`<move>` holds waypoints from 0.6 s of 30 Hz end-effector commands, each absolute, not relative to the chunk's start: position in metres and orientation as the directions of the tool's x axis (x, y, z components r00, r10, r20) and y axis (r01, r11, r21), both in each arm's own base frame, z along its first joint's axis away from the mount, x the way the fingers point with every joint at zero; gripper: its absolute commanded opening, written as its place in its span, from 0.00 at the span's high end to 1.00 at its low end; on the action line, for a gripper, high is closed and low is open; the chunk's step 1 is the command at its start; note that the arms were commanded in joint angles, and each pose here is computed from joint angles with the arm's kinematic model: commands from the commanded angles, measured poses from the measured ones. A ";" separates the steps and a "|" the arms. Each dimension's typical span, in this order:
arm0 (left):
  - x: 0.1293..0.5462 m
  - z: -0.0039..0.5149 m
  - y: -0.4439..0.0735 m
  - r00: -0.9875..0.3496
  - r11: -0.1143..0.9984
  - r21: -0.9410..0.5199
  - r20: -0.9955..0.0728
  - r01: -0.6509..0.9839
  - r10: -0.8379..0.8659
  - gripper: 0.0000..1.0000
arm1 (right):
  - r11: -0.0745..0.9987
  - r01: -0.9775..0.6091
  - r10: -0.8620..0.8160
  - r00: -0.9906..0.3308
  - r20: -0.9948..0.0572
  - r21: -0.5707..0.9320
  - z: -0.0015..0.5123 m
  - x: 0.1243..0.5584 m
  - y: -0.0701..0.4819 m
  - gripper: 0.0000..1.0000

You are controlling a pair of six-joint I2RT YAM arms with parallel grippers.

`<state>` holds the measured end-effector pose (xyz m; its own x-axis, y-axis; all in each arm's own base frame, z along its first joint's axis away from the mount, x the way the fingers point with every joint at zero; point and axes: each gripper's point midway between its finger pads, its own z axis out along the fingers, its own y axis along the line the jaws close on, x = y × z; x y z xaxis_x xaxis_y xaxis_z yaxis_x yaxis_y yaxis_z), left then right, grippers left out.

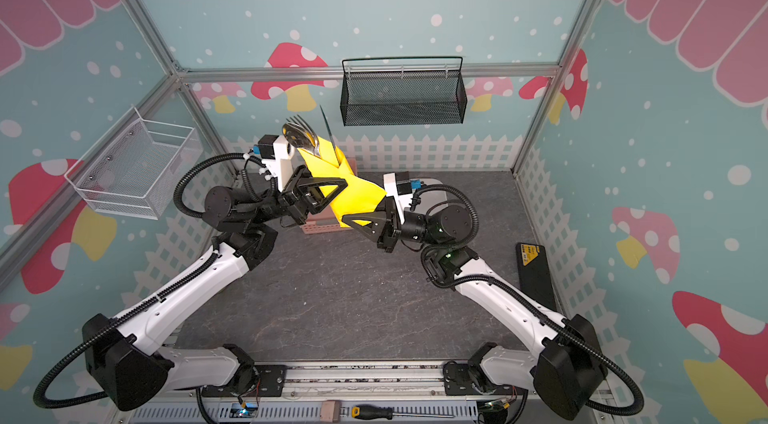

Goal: Place the utensils on the paper napkin and roll it up

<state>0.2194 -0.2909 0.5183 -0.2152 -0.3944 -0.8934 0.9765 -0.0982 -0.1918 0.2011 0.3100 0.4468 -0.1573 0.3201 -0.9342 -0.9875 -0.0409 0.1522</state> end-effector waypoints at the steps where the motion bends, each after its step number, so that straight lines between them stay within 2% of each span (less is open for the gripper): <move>1: 0.211 0.517 -0.296 -0.233 -0.142 -0.196 -0.912 0.970 -0.338 1.00 | 0.043 -0.993 0.383 -0.086 -0.920 0.111 0.467 0.205 0.299 0.90; 4: 0.210 0.516 -0.297 -0.240 -0.147 -0.202 -0.915 0.968 -0.324 1.00 | 0.065 -0.991 0.380 -0.082 -0.921 0.115 0.466 0.206 0.297 0.81; 6: 0.211 0.516 -0.297 -0.246 -0.144 -0.210 -0.916 0.967 -0.316 1.00 | 0.084 -0.990 0.382 -0.074 -0.921 0.115 0.467 0.205 0.294 0.70; 11: 0.211 0.515 -0.298 -0.254 -0.141 -0.221 -0.922 0.965 -0.293 1.00 | 0.161 -0.979 0.381 -0.052 -0.923 0.122 0.469 0.208 0.285 0.62; 16: 0.213 0.511 -0.298 -0.256 -0.120 -0.230 -0.926 0.966 -0.277 1.00 | 0.280 -0.950 0.389 -0.022 -0.921 0.141 0.471 0.215 0.269 0.64; 18: 0.214 0.510 -0.296 -0.254 -0.108 -0.232 -0.926 0.967 -0.279 1.00 | 0.298 -0.944 0.389 -0.011 -0.921 0.138 0.473 0.213 0.265 0.69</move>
<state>0.2255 -0.3039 0.4889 -0.3274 -0.2548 -0.9099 0.9446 -0.1104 -0.3090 0.2038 0.2718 0.4796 -0.0318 0.4005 -0.9157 -0.9681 0.2155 0.1279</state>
